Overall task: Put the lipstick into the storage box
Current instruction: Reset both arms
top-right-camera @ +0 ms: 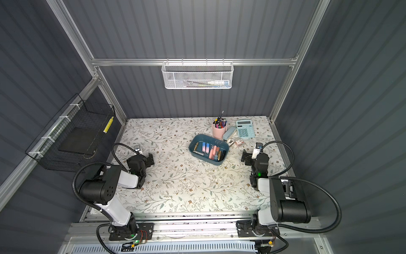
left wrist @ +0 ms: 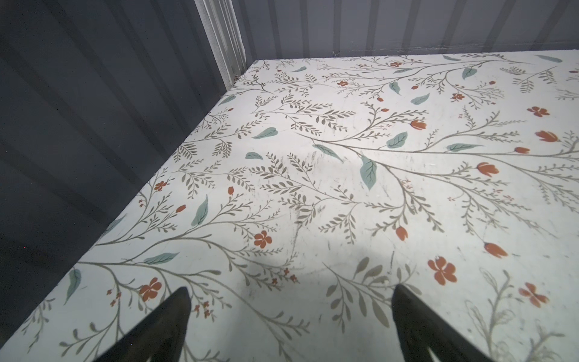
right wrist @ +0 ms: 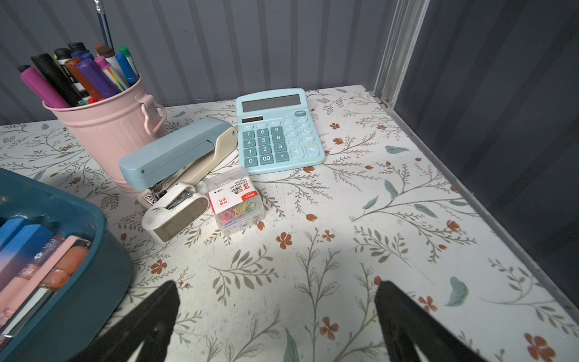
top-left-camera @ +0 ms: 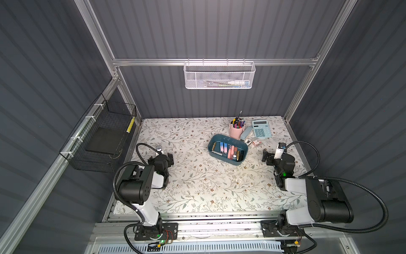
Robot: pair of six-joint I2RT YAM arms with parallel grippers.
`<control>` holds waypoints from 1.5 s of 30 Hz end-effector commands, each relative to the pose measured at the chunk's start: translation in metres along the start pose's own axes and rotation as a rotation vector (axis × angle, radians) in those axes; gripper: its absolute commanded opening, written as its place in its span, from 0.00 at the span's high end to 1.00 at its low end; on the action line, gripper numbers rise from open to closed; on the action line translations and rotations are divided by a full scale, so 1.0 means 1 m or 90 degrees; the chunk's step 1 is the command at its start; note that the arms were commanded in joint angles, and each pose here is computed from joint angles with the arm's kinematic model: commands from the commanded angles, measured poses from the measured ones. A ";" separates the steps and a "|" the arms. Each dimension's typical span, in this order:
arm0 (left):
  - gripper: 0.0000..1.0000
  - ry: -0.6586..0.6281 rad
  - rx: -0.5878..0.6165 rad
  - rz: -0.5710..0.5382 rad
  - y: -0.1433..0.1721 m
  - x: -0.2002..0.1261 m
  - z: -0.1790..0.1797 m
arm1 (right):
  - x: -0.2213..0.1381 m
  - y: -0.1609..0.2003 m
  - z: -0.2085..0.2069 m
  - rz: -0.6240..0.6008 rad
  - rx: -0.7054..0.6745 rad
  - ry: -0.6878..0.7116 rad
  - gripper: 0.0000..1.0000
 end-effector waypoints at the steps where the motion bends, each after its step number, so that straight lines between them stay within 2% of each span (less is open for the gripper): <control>1: 0.00 0.002 -0.014 -0.013 -0.009 0.003 0.000 | 0.002 -0.006 0.003 -0.004 0.009 -0.015 0.01; 45: 0.00 0.001 -0.014 -0.014 -0.009 0.002 0.001 | 0.001 -0.006 0.005 -0.007 0.002 -0.016 0.01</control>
Point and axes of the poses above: each gripper's point midway between its finger pads, its own x axis out along the fingers, its own z axis along the line the jaws close on, y = z × x, the point moved 2 cm from there along -x, back along the fingers, and after that the axes turned 14 degrees about x, right-handed, at the moved point
